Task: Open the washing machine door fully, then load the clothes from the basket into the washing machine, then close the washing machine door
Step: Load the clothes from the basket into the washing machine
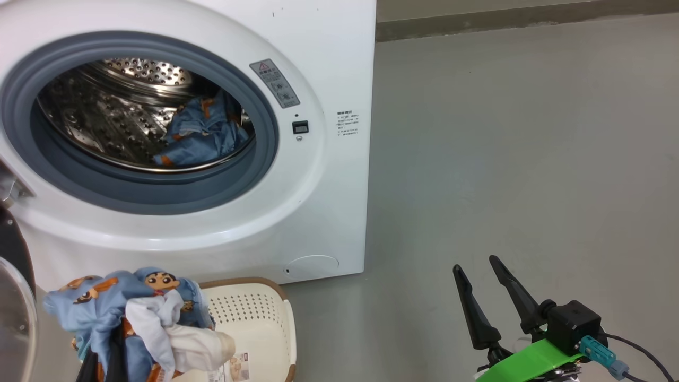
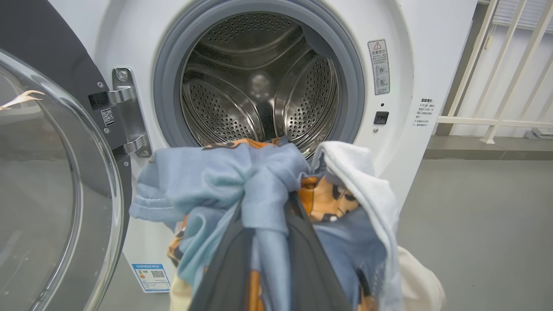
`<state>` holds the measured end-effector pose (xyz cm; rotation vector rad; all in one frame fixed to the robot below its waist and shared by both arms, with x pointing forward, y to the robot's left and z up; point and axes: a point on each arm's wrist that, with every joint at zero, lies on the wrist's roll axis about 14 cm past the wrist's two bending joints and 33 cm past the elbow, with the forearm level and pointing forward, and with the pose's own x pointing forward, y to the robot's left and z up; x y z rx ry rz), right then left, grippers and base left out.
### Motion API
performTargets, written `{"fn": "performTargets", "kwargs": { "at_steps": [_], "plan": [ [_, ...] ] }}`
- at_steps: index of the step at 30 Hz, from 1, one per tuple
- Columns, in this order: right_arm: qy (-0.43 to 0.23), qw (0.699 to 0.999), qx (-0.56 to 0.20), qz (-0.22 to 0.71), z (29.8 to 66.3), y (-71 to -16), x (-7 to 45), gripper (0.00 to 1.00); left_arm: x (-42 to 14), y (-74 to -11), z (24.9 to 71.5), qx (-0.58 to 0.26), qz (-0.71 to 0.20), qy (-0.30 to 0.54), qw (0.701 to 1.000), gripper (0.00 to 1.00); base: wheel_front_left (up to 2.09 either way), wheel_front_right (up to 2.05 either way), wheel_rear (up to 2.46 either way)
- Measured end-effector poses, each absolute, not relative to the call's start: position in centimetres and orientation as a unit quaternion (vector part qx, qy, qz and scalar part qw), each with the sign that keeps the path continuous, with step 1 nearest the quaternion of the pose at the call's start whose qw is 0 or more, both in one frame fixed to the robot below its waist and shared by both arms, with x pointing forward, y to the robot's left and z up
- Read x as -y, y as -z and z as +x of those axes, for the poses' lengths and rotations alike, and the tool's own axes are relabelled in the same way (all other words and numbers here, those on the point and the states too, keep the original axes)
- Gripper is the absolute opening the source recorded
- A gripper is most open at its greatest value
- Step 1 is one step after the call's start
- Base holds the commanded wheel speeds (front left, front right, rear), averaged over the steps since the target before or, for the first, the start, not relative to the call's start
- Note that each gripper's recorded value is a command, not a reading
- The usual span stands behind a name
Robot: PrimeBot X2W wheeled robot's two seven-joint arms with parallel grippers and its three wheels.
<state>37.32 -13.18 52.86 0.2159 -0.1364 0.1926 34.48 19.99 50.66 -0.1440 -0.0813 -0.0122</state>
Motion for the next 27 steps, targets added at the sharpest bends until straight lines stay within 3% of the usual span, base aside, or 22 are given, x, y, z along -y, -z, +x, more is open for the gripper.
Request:
{"fn": "performTargets", "kwargs": {
  "at_steps": [12,27],
  "plan": [
    [-0.091,0.988,0.052,0.111,37.8,-51.7,13.4,1.0,-19.3,-50.6,36.2,0.041,-0.088,0.01,0.995,0.0,0.0,0.0,0.0],
    [-0.089,0.989,0.007,0.118,40.7,-48.2,13.2,1.0,-18.5,-54.7,47.8,0.112,-0.075,0.048,0.99,0.0,0.0,0.0,0.0]
  ]
}}
